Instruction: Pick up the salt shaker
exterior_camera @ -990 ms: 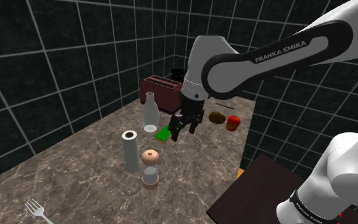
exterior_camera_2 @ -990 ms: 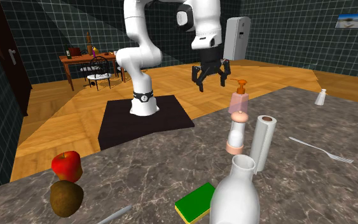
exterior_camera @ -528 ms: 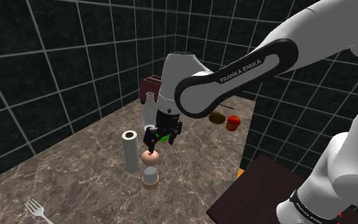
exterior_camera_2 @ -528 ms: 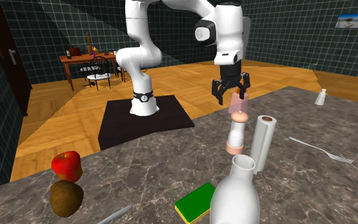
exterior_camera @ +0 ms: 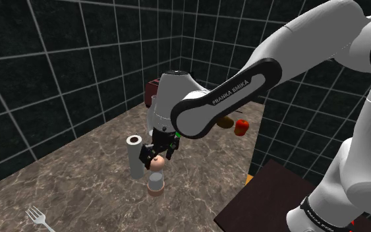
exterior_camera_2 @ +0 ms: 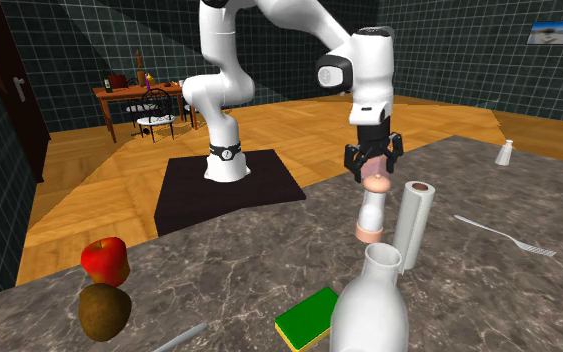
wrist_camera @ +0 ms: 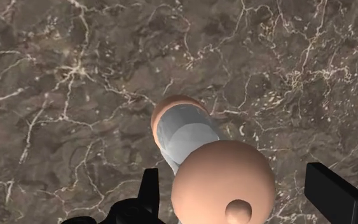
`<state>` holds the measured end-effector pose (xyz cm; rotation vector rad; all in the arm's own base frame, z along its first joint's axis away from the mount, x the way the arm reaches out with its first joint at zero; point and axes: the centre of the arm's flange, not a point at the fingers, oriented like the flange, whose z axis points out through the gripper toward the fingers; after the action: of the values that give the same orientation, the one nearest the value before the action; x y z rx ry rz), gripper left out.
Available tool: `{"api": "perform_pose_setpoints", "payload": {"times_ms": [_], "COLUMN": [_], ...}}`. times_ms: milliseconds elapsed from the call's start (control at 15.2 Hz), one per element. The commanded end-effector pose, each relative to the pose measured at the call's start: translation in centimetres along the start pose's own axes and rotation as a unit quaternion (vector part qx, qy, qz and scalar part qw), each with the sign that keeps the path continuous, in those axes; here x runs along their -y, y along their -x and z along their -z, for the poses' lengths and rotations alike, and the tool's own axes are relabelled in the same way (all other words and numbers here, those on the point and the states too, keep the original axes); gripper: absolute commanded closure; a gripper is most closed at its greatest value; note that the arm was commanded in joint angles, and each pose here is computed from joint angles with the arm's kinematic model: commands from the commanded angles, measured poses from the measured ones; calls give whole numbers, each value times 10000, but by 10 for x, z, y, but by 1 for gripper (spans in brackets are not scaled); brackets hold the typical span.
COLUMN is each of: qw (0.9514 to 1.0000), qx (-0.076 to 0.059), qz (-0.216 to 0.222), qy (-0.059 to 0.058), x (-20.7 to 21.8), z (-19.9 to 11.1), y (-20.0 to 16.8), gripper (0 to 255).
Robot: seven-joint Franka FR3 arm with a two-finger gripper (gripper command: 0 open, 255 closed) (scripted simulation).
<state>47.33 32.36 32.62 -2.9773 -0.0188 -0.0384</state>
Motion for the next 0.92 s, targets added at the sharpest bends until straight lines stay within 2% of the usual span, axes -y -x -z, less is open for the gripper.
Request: {"api": "perform_pose_setpoints", "payload": {"times_ms": [0,132,198,858], "qw": [10000,10000,10000,10000], "qx": [-2,-2,-1,-2], "qz": [0,0,0,0], "qy": [-1,-1,-1,-1], "x": [-2,-2,-2,-1], "z": [-11,-14,-14,-9], "y": [1,1,1,1], "gripper": [0,0,255,255]}}
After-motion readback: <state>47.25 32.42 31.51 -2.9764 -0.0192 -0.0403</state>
